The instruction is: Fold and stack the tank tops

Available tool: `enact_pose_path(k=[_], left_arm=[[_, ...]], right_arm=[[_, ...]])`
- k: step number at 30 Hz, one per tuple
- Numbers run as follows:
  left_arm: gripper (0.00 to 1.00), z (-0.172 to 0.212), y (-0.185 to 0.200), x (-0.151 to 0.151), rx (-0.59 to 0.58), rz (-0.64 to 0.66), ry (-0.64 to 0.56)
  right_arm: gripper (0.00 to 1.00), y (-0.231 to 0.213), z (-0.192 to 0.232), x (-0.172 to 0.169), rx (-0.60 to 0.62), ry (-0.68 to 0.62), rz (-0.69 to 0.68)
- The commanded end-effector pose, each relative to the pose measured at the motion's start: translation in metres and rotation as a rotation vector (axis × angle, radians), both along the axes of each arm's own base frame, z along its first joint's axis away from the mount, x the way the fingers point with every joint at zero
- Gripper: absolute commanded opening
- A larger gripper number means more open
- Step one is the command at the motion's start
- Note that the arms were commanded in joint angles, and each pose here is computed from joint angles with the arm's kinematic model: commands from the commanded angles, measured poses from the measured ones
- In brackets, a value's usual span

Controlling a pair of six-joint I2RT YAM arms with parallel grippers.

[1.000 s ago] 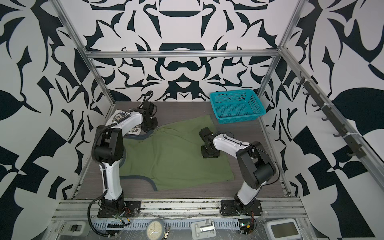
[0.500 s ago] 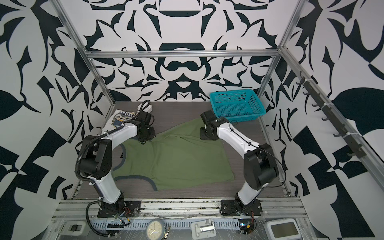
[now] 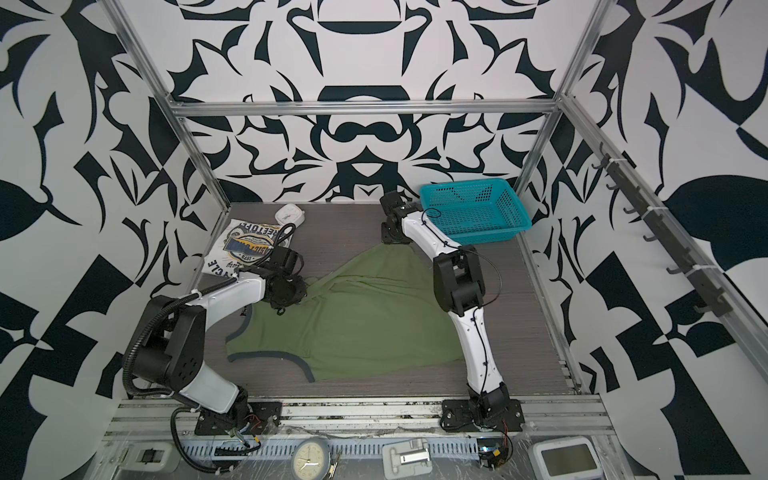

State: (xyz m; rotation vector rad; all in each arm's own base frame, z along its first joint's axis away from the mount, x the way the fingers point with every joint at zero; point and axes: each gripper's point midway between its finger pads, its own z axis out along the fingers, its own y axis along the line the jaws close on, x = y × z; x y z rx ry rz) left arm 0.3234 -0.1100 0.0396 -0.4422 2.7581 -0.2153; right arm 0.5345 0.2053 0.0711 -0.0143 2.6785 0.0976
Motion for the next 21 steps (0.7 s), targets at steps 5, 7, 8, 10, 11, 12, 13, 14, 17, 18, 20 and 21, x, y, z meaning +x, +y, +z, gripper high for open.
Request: enact_pose_path(k=[5,7,8,10,11,12,13,14,17,18,20,21], left_arm=[[0.0,-0.001,-0.006,0.005,-0.023,0.005,-0.014],[0.0,-0.004,-0.007,0.005,-0.021,0.005,-0.007],[0.0,-0.006,-0.007,0.004,-0.02,0.003,-0.002],[0.0,-0.007,-0.008,0.004,-0.02,0.003,0.001],[0.0,-0.008,-0.009,0.004,-0.019,0.002,0.003],[0.0,-0.009,-0.009,0.004,-0.019,0.002,0.004],[0.0,-0.01,-0.009,0.004,-0.018,0.002,0.005],[0.0,-0.01,-0.009,0.004,-0.017,0.002,0.005],[0.0,-0.01,-0.01,0.004,-0.017,0.001,0.006],[0.0,-0.01,-0.01,0.005,-0.016,0.0,0.005],[0.0,-0.009,-0.009,0.005,-0.014,0.001,0.001],[0.0,-0.008,-0.009,0.005,-0.012,0.0,0.0]], right_arm=[[0.52,-0.012,0.014,0.035,0.036,-0.07,0.001],[0.56,-0.006,0.017,0.04,0.064,-0.092,0.013],[0.57,-0.004,0.005,0.042,0.068,-0.077,0.015],[0.58,-0.002,-0.002,0.044,0.071,-0.069,0.015],[0.57,-0.002,-0.006,0.046,0.068,-0.059,0.015],[0.57,-0.001,-0.01,0.047,0.068,-0.051,0.016],[0.57,0.001,-0.012,0.047,0.069,-0.047,0.019],[0.56,0.001,-0.017,0.048,0.069,-0.04,0.02],[0.52,0.002,-0.025,0.05,0.068,-0.026,0.024],[0.5,0.003,-0.028,0.049,0.065,-0.02,0.026],[0.42,0.001,-0.03,0.047,0.056,-0.008,0.032],[0.36,0.0,-0.031,0.046,0.05,-0.003,0.035]])
